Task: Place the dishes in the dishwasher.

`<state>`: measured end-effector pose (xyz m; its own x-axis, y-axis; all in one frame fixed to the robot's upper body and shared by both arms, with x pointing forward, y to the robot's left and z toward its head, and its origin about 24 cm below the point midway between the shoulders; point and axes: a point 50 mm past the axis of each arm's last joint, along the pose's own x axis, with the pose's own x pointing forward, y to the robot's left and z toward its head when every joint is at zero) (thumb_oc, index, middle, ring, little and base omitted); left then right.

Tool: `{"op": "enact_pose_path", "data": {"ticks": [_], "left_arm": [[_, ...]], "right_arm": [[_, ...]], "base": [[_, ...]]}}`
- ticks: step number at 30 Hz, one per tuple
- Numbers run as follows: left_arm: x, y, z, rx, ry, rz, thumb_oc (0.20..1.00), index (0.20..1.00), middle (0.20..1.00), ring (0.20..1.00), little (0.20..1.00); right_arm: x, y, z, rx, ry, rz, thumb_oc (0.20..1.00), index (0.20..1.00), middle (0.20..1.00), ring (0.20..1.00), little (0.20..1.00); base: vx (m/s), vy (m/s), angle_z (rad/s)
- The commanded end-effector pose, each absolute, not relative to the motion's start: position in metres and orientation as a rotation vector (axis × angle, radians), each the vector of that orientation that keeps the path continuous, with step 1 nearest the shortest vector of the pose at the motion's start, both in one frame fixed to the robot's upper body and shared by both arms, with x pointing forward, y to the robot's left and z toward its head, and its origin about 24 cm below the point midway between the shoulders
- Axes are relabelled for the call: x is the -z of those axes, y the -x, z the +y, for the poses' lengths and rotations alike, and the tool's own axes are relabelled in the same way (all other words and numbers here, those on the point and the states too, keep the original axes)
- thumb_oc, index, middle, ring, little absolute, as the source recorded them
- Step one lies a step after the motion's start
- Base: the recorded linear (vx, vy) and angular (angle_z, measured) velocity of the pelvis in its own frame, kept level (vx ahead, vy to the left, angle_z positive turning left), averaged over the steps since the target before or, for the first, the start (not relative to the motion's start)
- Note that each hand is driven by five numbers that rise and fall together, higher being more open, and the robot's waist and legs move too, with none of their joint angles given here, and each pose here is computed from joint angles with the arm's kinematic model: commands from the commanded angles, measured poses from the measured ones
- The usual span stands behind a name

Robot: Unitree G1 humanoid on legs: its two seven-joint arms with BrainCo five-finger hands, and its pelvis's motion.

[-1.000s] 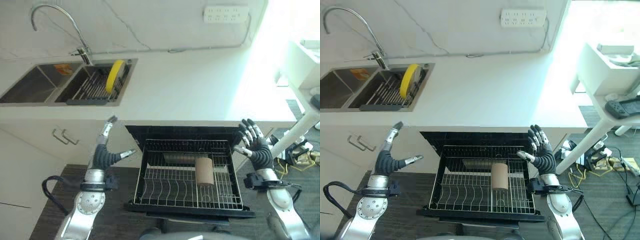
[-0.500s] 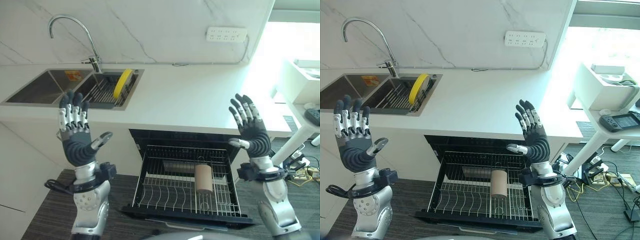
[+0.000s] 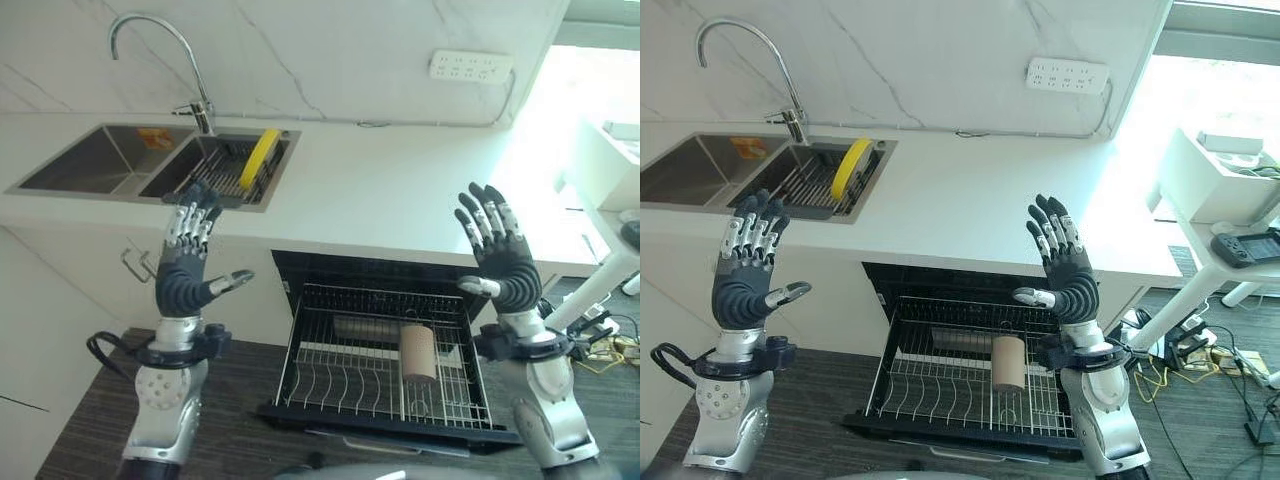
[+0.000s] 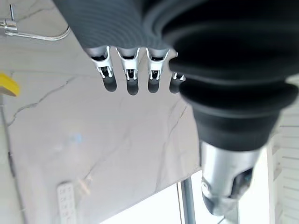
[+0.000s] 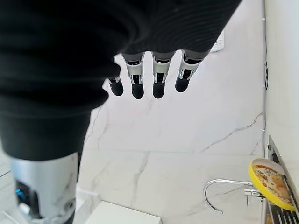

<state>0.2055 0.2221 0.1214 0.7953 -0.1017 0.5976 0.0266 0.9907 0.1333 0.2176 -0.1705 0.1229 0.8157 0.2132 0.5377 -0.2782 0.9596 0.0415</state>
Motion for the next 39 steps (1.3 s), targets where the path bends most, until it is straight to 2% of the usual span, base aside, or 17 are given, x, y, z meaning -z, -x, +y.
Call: {"op": "enact_pose_path", "data": {"ticks": [1, 5, 6, 21, 25, 29, 33, 37, 39], "left_arm": [[-0.147, -0.209, 0.218, 0.095, -0.143, -0.792, 1.0, 1.0, 1.0, 1.0, 1.0], [-0.147, -0.211, 0.214, 0.111, -0.155, -0.783, 1.0, 1.0, 1.0, 1.0, 1.0], [-0.163, -0.262, 0.18, 0.159, -0.154, -0.753, 1.0, 1.0, 1.0, 1.0, 1.0], [-0.154, -0.259, 0.181, 0.183, -0.155, -0.729, 1.0, 1.0, 1.0, 1.0, 1.0], [-0.161, -0.257, 0.183, 0.196, -0.153, -0.767, 1.0, 1.0, 1.0, 1.0, 1.0], [-0.171, -0.261, 0.175, 0.198, -0.173, -0.826, 1.0, 1.0, 1.0, 1.0, 1.0], [-0.176, -0.265, 0.178, 0.167, -0.137, -0.852, 1.0, 1.0, 1.0, 1.0, 1.0], [-0.169, -0.263, 0.181, 0.223, -0.149, -0.81, 1.0, 1.0, 1.0, 1.0, 1.0], [-0.164, -0.252, 0.197, 0.2, -0.231, -0.774, 1.0, 1.0, 1.0, 1.0, 1.0]], "right_arm": [[-0.151, -0.219, -0.177, -0.27, -0.145, -0.739, 1.0, 1.0, 1.0, 1.0, 1.0], [-0.152, -0.221, -0.18, -0.26, -0.141, -0.736, 1.0, 1.0, 1.0, 1.0, 1.0], [-0.179, -0.273, -0.17, -0.29, -0.179, -0.74, 1.0, 1.0, 1.0, 1.0, 1.0], [-0.168, -0.268, -0.174, -0.242, -0.184, -0.69, 1.0, 1.0, 1.0, 1.0, 1.0], [-0.168, -0.261, -0.189, -0.195, -0.148, -0.693, 1.0, 1.0, 1.0, 1.0, 1.0], [-0.189, -0.27, -0.194, -0.162, -0.129, -0.753, 1.0, 1.0, 1.0, 1.0, 1.0], [-0.204, -0.278, -0.193, -0.169, -0.079, -0.762, 1.0, 1.0, 1.0, 1.0, 1.0], [-0.19, -0.27, -0.206, -0.081, -0.094, -0.752, 1.0, 1.0, 1.0, 1.0, 1.0], [-0.179, -0.265, -0.202, -0.101, -0.16, -0.737, 1.0, 1.0, 1.0, 1.0, 1.0]], "base": [[0.0, -0.077, -0.15], [0.01, -0.083, -0.1], [-0.01, -0.076, -0.04], [0.01, -0.019, -0.02], [0.01, 0.018, 0.11], [-0.22, 0.48, 0.32], [-0.17, 0.94, -0.17], [-0.07, 0.63, 0.18], [-0.24, 0.568, -0.85]]}}
